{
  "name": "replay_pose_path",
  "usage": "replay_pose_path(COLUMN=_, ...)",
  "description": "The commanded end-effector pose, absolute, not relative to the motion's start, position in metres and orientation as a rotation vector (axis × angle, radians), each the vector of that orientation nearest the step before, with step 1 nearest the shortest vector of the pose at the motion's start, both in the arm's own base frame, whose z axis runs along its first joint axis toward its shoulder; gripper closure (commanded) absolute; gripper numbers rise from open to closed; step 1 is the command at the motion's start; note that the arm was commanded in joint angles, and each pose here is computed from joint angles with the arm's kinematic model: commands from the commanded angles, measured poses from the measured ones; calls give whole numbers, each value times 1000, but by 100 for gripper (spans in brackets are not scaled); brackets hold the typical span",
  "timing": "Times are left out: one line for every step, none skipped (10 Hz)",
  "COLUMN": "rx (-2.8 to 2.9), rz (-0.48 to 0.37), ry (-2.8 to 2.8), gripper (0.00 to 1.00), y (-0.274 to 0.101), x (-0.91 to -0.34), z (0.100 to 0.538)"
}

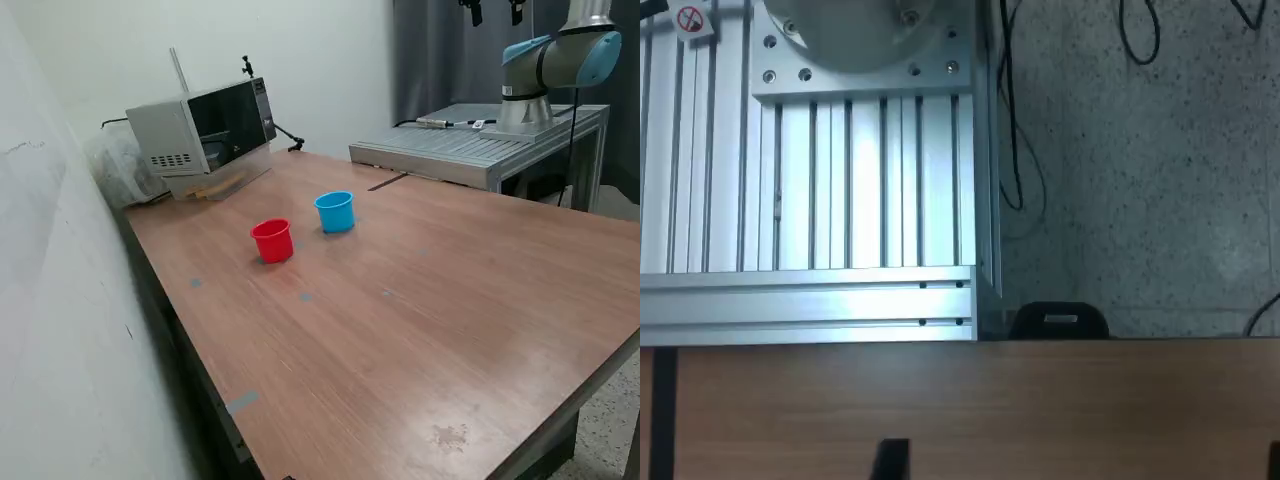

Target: Place red objects in the red bin, and blue objects in the blue bin.

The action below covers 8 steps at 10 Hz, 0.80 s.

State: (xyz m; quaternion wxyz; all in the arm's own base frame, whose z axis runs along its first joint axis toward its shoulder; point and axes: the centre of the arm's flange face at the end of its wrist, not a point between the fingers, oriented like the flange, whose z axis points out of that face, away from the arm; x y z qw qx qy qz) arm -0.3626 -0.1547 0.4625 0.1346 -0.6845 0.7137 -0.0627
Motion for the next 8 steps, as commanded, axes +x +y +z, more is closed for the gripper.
replay_pose_path(rx=-1955, rz=-189, ry=2090, gripper=0, y=-145, x=-367, z=462)
replay_pose_path(rx=-1928, rz=-195, ry=2116, gripper=0, y=-135, x=-370, z=461)
replay_pose_path(rx=-1925, rz=-195, ry=2120, gripper=0, y=-134, x=-370, z=461)
replay_pose_path(rx=-1923, rz=-196, ry=2121, gripper=0, y=-133, x=-371, z=461)
replay_pose_path(rx=-1924, rz=-194, ry=2122, gripper=0, y=-133, x=-371, z=462)
replay_pose_path(rx=-1925, rz=-198, ry=2116, gripper=0, y=-134, x=-371, z=460)
replay_pose_path(rx=-1924, rz=-197, ry=2119, gripper=0, y=-134, x=-371, z=461)
replay_pose_path(rx=-1923, rz=-196, ry=2121, gripper=0, y=-133, x=-371, z=462)
